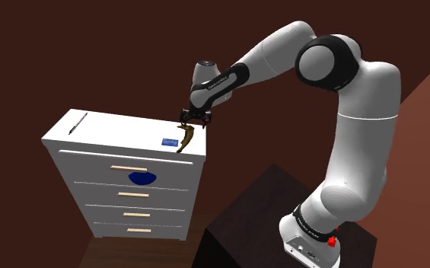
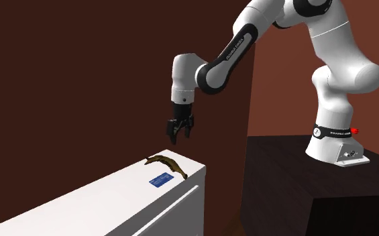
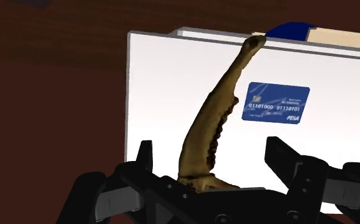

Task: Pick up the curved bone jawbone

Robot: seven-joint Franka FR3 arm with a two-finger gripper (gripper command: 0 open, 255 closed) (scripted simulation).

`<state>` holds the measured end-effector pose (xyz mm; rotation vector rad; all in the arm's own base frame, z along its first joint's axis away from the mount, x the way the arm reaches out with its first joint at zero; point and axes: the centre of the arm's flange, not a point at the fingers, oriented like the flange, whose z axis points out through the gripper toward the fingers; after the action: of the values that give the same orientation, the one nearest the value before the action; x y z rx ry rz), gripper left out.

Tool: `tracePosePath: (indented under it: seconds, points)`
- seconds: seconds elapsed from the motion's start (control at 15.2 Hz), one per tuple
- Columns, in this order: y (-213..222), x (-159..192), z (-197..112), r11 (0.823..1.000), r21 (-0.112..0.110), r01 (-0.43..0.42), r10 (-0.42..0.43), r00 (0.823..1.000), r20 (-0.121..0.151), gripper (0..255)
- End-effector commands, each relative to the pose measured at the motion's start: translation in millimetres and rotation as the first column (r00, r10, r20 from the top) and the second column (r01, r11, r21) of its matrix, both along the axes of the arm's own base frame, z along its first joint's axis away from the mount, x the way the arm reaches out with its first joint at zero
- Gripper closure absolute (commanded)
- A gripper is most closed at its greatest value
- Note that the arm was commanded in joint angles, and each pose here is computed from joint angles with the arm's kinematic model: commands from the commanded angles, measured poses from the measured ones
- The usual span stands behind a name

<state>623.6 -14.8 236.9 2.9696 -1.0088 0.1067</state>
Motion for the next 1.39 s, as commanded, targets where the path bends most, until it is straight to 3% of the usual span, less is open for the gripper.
tracePosePath:
  seconds: [0.0, 0.26, 0.92, 0.99, 1.32]
  points:
    - [-5, 14, -21, 1.0, 0.009, 0.029, -0.029, 1.0, -0.002, 0]
    - [-13, 45, -64, 0.996, 0.027, 0.086, -0.086, 0.996, -0.006, 0]
    - [-13, 46, -106, 0.996, 0.028, 0.089, -0.089, 0.996, -0.006, 0]
    - [-13, 46, -106, 0.996, 0.028, 0.089, -0.089, 0.996, -0.006, 255]
    - [-13, 46, -106, 0.996, 0.028, 0.089, -0.089, 0.996, -0.006, 255]
